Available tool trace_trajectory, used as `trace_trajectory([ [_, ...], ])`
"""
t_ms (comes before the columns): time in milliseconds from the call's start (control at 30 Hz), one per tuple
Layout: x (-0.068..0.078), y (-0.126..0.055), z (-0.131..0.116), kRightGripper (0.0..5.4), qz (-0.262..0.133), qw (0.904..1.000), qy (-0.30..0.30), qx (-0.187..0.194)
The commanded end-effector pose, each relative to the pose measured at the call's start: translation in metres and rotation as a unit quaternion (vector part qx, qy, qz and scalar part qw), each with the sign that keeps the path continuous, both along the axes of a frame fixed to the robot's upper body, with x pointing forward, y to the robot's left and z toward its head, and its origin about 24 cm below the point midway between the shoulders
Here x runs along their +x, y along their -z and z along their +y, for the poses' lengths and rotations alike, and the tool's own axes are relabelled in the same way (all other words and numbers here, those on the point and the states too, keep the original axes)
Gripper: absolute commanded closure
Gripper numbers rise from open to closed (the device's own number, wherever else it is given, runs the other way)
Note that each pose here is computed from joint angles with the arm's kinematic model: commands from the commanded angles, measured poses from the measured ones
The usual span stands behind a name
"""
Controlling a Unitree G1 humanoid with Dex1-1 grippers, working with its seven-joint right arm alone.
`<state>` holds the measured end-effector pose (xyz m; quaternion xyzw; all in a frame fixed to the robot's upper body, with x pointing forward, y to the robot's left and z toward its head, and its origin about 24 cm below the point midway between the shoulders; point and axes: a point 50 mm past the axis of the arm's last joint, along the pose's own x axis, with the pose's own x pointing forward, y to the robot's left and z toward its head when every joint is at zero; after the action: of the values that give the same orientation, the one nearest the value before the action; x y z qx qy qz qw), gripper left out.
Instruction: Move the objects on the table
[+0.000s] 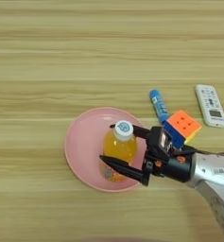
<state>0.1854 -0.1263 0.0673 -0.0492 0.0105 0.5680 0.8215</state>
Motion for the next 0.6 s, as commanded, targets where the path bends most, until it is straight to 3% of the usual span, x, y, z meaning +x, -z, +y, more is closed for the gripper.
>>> trace_trajectory([
  [33,0.003,-0.008,-0.002,1.05,-0.027,0.9996,0.009,-0.007],
  [367,0.006,-0.015,-0.002,0.04,-0.033,0.9993,0.015,0.013],
  [600,0.009,-0.027,-0.003,0.04,-0.040,0.9978,0.021,0.048],
])
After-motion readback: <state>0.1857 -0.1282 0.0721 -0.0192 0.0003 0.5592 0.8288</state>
